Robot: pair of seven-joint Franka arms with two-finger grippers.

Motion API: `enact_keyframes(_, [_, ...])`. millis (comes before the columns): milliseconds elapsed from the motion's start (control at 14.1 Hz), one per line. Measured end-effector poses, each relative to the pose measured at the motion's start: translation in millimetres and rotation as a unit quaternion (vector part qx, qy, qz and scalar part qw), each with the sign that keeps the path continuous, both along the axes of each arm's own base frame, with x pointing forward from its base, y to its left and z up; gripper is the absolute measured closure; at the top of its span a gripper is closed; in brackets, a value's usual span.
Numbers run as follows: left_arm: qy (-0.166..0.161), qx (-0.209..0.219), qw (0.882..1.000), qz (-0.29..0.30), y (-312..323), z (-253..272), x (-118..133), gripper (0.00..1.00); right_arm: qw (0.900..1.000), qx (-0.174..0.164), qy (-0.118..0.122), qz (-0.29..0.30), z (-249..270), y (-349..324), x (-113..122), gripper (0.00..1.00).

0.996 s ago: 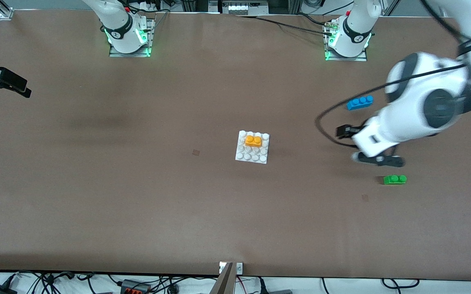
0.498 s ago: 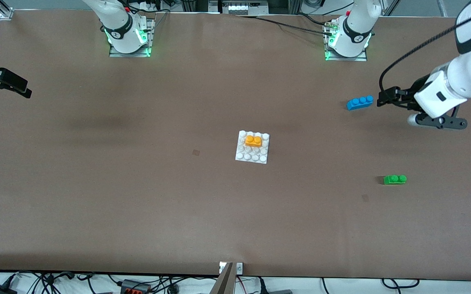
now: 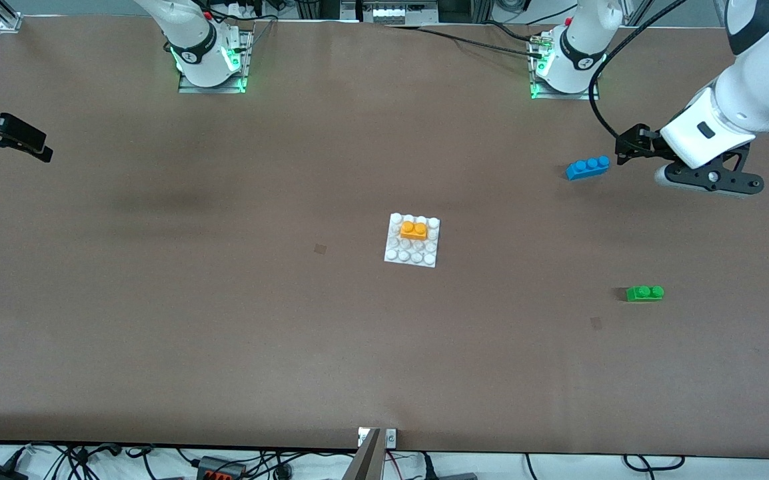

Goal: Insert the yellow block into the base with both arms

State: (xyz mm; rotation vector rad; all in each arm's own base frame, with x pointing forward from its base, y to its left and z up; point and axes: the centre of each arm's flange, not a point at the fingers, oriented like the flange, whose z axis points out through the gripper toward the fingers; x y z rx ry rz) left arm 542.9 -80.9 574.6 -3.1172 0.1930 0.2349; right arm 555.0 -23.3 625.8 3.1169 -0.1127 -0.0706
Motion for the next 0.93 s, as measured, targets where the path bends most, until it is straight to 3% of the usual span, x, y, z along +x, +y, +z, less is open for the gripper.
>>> enact_keyframes(925, [0.007, 0.002, 1.0, 0.018, -9, 5, 15, 0.0, 1.0, 0.001, 0.011, 0.0, -13, -1, 6, 0.0])
